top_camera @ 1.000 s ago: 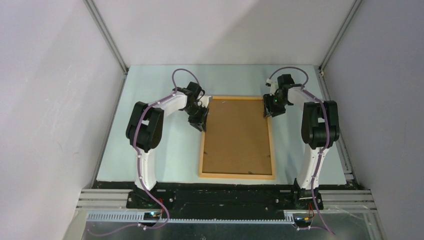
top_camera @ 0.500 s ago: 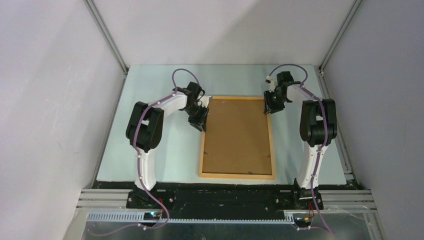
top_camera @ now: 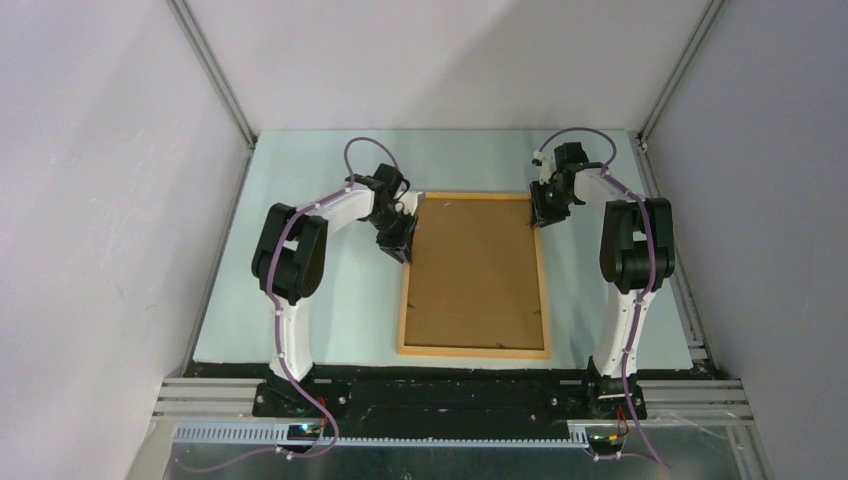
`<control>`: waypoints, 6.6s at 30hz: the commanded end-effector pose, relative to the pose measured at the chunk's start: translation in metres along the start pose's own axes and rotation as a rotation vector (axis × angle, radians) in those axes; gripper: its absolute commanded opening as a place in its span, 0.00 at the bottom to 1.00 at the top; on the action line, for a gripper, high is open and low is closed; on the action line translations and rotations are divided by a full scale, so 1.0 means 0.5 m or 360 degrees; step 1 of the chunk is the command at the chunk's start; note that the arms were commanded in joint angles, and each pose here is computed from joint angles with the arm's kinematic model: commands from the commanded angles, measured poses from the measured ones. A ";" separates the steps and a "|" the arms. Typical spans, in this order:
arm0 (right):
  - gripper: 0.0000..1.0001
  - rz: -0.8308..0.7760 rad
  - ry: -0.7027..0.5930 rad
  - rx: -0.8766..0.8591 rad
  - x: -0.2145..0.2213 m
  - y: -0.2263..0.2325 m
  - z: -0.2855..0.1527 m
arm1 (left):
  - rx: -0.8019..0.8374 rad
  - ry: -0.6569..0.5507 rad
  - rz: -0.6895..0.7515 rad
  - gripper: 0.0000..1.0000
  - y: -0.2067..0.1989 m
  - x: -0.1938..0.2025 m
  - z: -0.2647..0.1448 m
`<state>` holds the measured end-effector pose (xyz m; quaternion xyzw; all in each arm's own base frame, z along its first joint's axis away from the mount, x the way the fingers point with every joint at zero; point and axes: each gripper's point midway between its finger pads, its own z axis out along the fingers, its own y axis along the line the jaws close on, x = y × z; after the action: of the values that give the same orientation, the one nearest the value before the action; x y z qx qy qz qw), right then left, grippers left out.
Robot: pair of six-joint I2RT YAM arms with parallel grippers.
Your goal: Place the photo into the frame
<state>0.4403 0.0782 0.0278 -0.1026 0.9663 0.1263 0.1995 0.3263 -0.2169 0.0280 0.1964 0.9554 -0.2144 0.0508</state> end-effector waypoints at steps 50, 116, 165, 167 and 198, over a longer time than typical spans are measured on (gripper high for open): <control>0.17 0.0076 0.0131 -0.0183 0.165 0.040 -0.055 | 0.0052 -0.0084 0.0128 0.10 -0.035 -0.011 -0.053; 0.27 -0.0881 0.0209 -0.0603 -0.022 0.187 0.020 | -0.0403 -0.0211 0.0066 0.64 0.161 -0.115 -0.086; 0.66 -0.0240 -0.0094 -0.0265 0.134 0.042 -0.216 | -0.0162 -0.0116 -0.0347 0.00 0.174 0.038 -0.068; 0.66 -0.0213 -0.0094 -0.0233 0.130 0.034 -0.210 | -0.0120 -0.0130 -0.0416 0.00 0.176 0.054 -0.067; 0.61 0.0293 0.0201 -0.0300 0.204 -0.032 -0.097 | 0.0366 -0.0266 -0.0720 0.23 0.171 0.141 -0.059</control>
<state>0.3280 0.0270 0.0259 -0.0454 0.9714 0.2018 0.1167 0.3164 -0.1128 0.0237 -0.0549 0.9239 -0.3693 0.0839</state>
